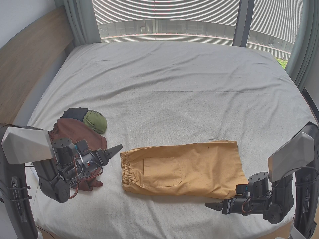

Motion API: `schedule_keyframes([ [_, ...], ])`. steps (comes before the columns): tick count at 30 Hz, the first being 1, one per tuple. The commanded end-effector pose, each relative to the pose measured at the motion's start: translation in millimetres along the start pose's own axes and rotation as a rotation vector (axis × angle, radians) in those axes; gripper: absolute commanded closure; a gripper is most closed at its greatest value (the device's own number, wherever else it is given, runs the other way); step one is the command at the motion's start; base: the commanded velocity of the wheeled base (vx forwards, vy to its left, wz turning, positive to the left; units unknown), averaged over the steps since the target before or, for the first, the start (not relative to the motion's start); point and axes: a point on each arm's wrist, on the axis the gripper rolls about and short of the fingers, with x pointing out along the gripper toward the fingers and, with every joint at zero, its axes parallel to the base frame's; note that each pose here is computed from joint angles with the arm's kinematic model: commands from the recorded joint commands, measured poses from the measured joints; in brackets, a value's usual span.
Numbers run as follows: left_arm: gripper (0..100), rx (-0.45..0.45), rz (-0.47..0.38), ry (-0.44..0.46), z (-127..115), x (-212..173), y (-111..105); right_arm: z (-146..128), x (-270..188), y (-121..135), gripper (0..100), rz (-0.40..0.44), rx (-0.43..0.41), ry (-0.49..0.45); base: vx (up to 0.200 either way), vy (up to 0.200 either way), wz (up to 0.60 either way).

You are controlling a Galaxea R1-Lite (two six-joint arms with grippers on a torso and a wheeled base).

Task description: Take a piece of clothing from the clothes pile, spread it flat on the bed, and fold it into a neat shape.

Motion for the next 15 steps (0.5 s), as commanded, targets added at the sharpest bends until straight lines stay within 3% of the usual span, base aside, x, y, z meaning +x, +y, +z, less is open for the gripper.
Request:
schedule_keyframes([
  [1, 0, -0.002, -0.005, 0.013, -3.6, 1.1, -1.4, 6.1, -9.1, 21.7, 0, 0.073, -0.042, -0.041, 0.000, 0.000, 0.00],
  [6, 0, -0.005, -0.010, 0.022, -6.4, 3.3, -2.5, 10.0, -12.3, 34.2, 0, 0.121, -0.073, -0.066, 0.000, 0.000, 0.00],
  [7, 0, -0.011, -0.011, 0.037, -11.1, 5.9, -1.9, 14.5, -6.3, 44.5, 0, 0.162, -0.101, -0.089, 0.000, 0.000, 0.00],
  [15, 0, -0.030, -0.041, 0.048, -17.2, 18.8, -5.6, 43.3, -1.5, 63.5, 0, 0.244, -0.143, -0.226, 0.000, 0.000, 0.00],
])
